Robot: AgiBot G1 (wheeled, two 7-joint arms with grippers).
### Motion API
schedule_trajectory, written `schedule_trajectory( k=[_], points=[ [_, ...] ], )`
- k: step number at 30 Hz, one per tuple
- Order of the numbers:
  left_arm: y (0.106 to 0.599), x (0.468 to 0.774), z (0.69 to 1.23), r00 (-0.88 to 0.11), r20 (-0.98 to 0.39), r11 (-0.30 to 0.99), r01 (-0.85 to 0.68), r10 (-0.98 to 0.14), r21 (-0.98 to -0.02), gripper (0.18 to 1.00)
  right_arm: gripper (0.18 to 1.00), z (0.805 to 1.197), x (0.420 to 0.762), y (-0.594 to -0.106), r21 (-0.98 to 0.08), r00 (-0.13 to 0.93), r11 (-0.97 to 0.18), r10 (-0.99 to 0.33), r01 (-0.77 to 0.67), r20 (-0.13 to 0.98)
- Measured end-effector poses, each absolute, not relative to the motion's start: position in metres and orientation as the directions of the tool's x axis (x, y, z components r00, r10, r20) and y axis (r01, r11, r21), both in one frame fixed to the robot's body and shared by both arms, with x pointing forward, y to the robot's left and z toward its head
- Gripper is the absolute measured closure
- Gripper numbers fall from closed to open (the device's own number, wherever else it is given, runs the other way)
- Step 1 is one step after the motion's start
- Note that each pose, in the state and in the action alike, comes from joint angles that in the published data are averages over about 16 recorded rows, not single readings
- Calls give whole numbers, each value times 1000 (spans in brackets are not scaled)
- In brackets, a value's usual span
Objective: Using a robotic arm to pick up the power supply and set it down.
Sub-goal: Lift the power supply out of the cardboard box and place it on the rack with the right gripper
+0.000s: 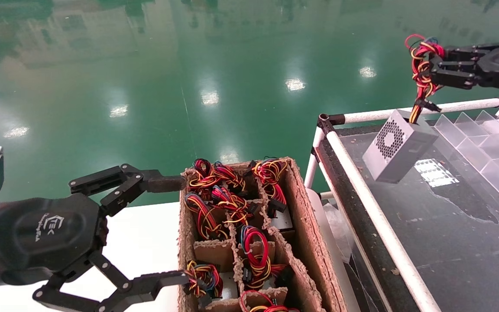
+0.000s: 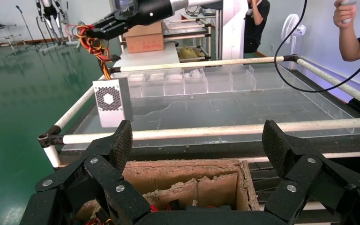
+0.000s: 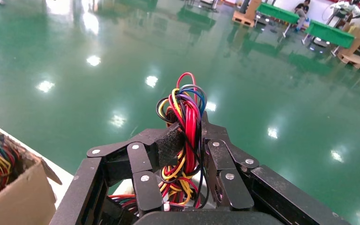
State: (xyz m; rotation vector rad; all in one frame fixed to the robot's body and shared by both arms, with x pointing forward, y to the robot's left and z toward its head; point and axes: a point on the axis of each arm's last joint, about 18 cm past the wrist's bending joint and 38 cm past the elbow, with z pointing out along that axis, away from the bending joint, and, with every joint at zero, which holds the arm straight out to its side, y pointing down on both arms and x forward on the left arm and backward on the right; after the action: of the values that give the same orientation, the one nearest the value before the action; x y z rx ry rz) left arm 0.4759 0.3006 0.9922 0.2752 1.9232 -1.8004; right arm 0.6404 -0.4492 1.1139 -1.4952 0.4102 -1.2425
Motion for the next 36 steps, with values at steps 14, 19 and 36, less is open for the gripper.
schedule_trajectory(
  k=[14,19,36],
  points=[
    [301,476,992,-861,-476,111,463,-180,-879,183,987,1101,686,-411,-871,362,-388,-798,302,481],
    [301,476,992,-861,-476,111,463,-180,-879,183,987,1109,698,-392,-871,353,-384,-804,307,479],
    [301,476,992,-861,-476,111,463,-180,-879,183,988,1126,727,-343,-849,302,-425,-803,313,513]
  ],
)
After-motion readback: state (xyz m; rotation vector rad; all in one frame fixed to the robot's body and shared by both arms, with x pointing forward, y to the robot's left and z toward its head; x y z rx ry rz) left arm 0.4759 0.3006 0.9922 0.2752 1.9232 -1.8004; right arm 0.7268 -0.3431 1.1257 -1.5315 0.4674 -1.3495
